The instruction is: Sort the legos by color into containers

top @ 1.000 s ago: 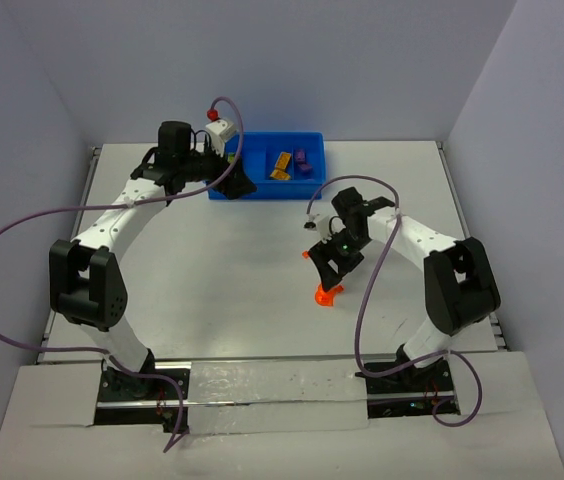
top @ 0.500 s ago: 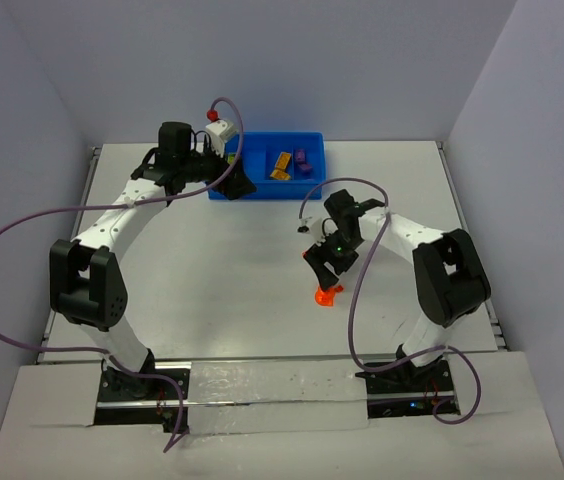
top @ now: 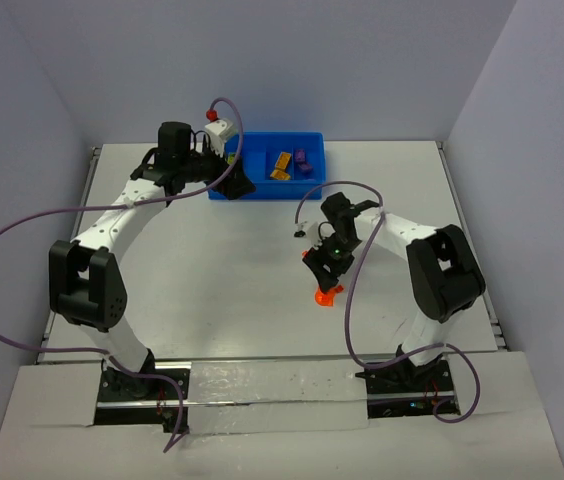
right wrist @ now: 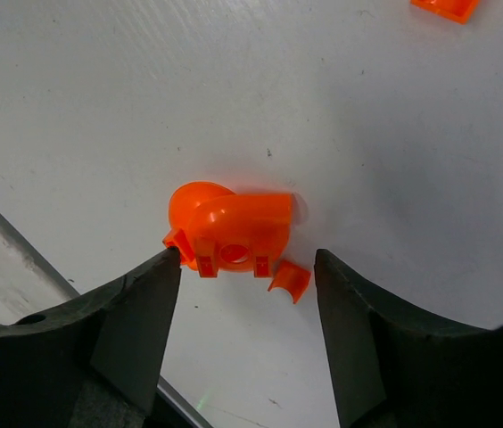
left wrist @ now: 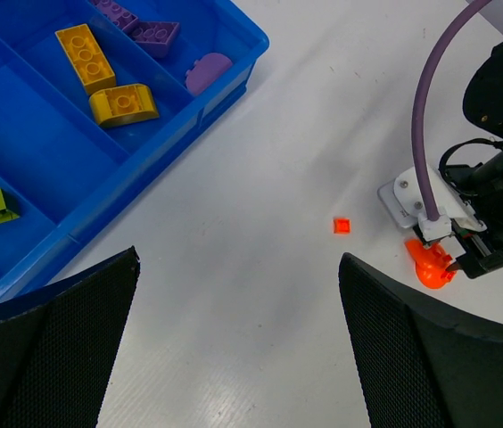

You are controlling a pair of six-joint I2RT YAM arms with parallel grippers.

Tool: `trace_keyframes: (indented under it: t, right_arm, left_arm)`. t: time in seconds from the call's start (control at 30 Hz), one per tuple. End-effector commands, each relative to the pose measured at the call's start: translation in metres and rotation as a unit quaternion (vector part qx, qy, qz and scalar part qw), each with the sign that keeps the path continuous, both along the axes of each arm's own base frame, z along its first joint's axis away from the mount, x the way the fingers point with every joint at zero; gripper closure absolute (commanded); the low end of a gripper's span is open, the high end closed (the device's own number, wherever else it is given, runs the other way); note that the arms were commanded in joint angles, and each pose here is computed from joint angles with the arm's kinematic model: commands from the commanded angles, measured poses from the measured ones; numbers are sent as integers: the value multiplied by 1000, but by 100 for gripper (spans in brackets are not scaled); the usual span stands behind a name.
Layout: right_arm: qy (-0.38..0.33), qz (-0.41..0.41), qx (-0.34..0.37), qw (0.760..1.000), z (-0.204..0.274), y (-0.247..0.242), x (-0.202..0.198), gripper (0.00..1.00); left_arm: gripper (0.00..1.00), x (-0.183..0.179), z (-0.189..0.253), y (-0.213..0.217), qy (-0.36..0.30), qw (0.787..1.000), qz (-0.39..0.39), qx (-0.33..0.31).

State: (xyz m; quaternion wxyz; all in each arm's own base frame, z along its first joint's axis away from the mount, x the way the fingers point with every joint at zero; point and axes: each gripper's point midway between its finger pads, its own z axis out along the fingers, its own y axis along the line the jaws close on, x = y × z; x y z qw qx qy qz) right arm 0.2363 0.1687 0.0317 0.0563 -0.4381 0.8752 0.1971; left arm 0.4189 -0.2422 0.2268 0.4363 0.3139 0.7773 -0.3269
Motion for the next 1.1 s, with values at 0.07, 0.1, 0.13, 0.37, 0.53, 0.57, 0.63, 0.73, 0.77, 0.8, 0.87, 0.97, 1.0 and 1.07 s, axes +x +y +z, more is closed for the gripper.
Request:
trace_keyframes:
  t: [0.07,0.1,0.13,0.37,0.53,0.57,0.63,0.73,0.77,0.8,0.87,0.97,1.0,1.07]
  right_arm:
    - [-3,18,14,1000,-1,9,4,37]
    - [-3,18,14,1000,-2,9,4,38]
    - [-2,18,13,1000,-2,9,4,40]
    - [3,22,13,1000,-4,8,1,52]
    - [4,26,14,1000,-2,7,0,65]
    - [4,28,15,1000,-1,7,-1,67]
    - [-1,31,19,999,7,8,-2,70]
    - [-9,35,25,999,19,7,-2,74]
    - [-17,37,30,999,28,9,0,75]
    - [-27,36,35,998,37,10,3,76]
    - [-36,33,43,998,48,12,9,76]
    - [-66,21,69,995,78,20,31,78]
    - [-77,16,78,994,88,24,39,78]
    - [-96,8,94,991,106,32,53,78]
  left_arm:
    - [1,0,27,3,-36,999,5,-9]
    - [1,0,27,3,-36,999,6,-8]
    - [1,0,27,3,-36,999,6,-8]
    - [1,0,26,4,-37,999,6,-7]
    - [1,1,25,4,-35,999,7,-6]
    - [1,1,25,4,-36,999,7,-6]
    - [1,1,26,4,-36,999,7,-6]
    - [1,1,27,3,-36,999,8,-9]
    - [1,0,29,4,-35,999,10,-11]
    - [1,0,30,4,-35,999,11,-12]
    - [1,-1,32,6,-33,999,13,-16]
    - [1,1,45,16,-33,999,25,-33]
    - [1,2,50,22,-28,998,35,-43]
    - [1,6,59,31,-26,997,47,-57]
